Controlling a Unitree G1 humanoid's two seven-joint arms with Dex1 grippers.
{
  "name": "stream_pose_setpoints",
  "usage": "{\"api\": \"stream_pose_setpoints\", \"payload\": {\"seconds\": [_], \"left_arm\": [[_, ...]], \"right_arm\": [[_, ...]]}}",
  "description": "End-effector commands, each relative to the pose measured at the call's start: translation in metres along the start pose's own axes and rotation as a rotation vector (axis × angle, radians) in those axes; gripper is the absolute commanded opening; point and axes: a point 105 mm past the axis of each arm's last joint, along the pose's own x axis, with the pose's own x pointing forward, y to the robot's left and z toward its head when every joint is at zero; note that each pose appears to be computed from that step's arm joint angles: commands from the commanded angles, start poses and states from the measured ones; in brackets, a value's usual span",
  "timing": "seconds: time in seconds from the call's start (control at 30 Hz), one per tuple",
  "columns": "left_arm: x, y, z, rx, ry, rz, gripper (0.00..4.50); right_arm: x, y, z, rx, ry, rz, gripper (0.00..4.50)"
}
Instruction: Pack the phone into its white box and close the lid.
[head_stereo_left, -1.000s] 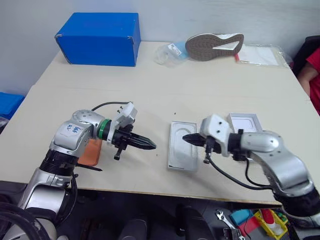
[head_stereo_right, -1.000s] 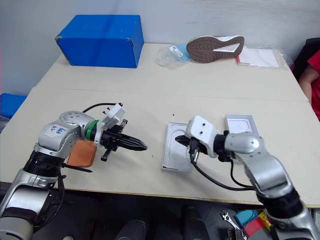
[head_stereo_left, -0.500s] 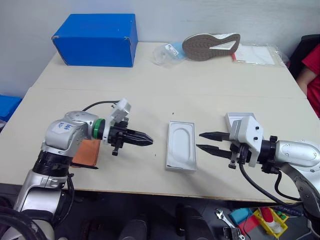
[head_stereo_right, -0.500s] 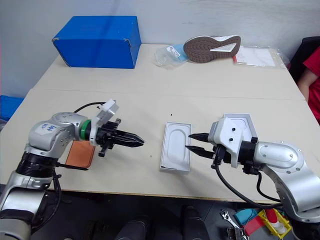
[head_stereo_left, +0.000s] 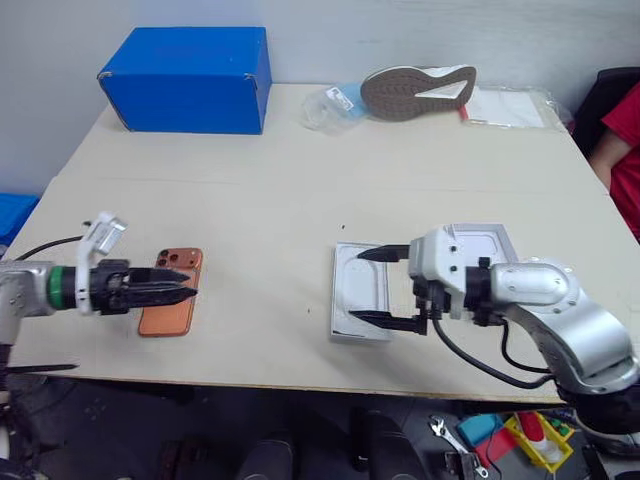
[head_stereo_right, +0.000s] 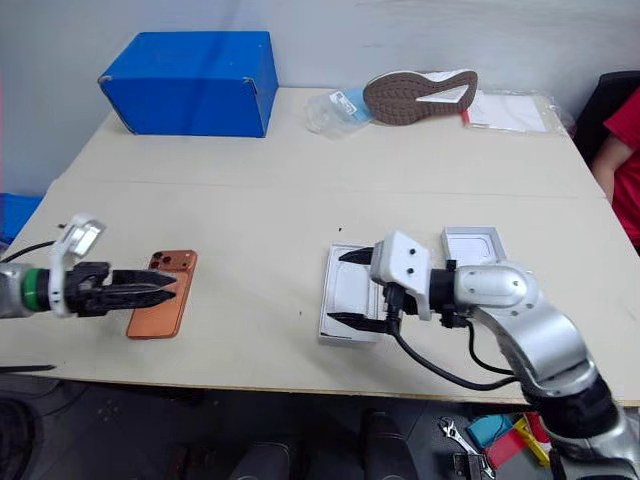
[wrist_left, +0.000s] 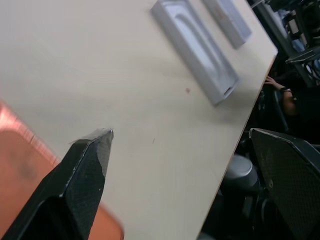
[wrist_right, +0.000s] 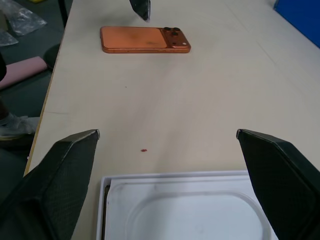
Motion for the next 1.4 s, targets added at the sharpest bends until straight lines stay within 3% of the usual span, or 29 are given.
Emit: {"api": "stream_pose_setpoints", "payload": {"seconds": [0.03, 0.33, 0.37, 0.6, 0.93, 1.4], "left_arm": [[-0.033, 0.018, 0.003, -0.036, -0.040, 0.121, 4.50], [-0.060, 0.059, -0.013, -0.124, 0.006, 0.313, 4.50], [-0.058, 0.064, -0.016, -0.133, 0.032, 0.336, 4.50], [-0.030, 0.074, -0.031, -0.208, 0.147, 0.301, 4.50], [0.024, 0.070, -0.045, -0.272, 0.238, 0.145, 4.50], [0.082, 0.033, -0.048, -0.334, 0.268, -0.083, 4.50]], "right_arm": [[0.025, -0.002, 0.005, -0.056, -0.019, 0.047, 3.29], [0.081, -0.001, -0.002, -0.143, 0.013, 0.112, 0.18], [0.086, -0.002, -0.002, -0.148, 0.015, 0.108, 0.08], [0.093, -0.002, 0.003, -0.175, 0.006, 0.115, 0.08], [0.105, -0.003, -0.020, -0.215, 0.088, 0.115, 0.08], [0.134, -0.008, -0.036, -0.236, 0.141, 0.139, 0.08]]}}
